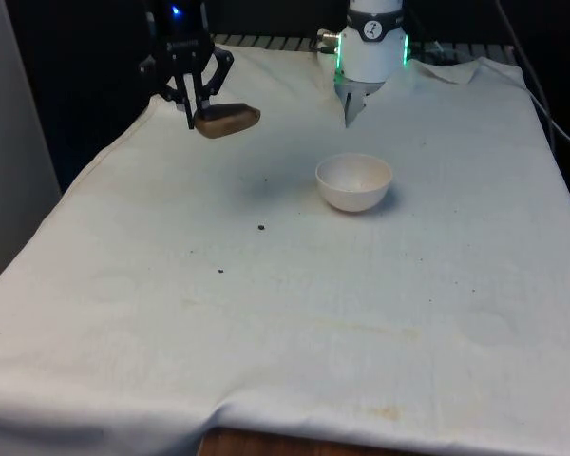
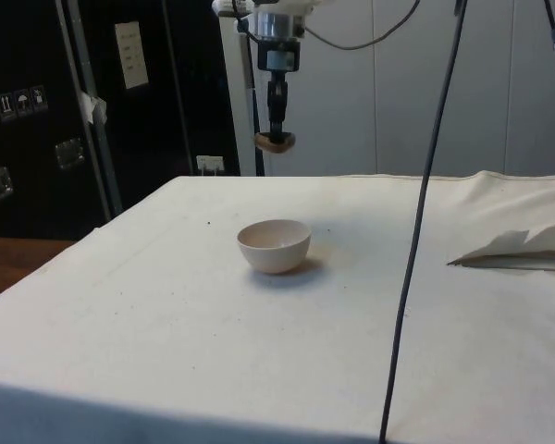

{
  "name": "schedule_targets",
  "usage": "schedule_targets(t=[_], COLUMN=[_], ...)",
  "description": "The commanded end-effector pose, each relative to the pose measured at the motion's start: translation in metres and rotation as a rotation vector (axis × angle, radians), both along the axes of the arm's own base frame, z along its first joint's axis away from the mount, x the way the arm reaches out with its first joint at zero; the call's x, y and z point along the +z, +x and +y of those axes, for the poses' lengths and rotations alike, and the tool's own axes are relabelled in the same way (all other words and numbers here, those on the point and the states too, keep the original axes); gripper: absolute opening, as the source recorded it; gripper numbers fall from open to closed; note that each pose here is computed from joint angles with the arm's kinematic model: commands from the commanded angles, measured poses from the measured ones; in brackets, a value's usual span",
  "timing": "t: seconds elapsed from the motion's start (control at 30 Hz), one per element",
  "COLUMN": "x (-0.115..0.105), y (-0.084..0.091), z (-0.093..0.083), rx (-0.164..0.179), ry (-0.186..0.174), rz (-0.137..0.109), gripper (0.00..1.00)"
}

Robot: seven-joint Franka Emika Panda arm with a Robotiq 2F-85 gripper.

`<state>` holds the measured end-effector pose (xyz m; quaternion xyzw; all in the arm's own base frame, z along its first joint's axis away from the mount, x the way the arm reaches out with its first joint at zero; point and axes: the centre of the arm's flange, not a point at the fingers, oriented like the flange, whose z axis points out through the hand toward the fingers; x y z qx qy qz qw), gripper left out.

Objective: Pour the coffee beans from the cup into the bowl.

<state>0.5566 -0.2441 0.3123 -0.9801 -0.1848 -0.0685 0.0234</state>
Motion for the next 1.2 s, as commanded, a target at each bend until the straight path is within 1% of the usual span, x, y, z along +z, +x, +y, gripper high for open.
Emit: schedule_targets(t=[0.0,0.17,0.2,0.23,0.27,0.37,0.43,0.5,0.53,0.57,0.67,0.77,0.83,0.87,0.9,1.13,1.17], x=[0.001,0.001,0.001,0.001,0.001,0.0,0.0,0.0,0.0,0.0,0.0,-0.001,-0.001,-0.003,-0.002,-0.003,-0.004], y=[-0.002,-0.009,-0.011,-0.009,-0.012,-0.014,-0.014,-0.014,-0.013,-0.014,-0.015,-0.017,-0.017,-0.016,-0.018,-0.023,-0.022], z=[0.001,0.004,0.004,0.004,0.005,0.004,0.003,0.003,0.003,0.003,0.002,0.005,0.008,0.006,0.009,0.02,0.02], rx=[-0.004,-0.008,-0.014,-0.006,-0.018,-0.031,-0.047,-0.052,-0.048,-0.062,-0.076,-0.088,-0.09,-0.084,-0.091,-0.101,-0.095], ry=[-0.019,-0.021,-0.019,-0.004,-0.018,-0.016,-0.015,-0.015,0.001,-0.013,-0.01,-0.004,-0.001,0.012,0.0,0.016,0.033], rz=[-0.005,-0.013,-0.016,-0.012,-0.015,-0.015,-0.014,-0.014,-0.01,-0.013,-0.012,-0.009,-0.007,-0.002,-0.007,-0.002,0.003], gripper=[0.0,0.0,0.0,0.0,0.0,0.0,0.0,0.0,0.0,0.0,0.0,0.0,0.0,0.0,0.0,0.0,0.0])
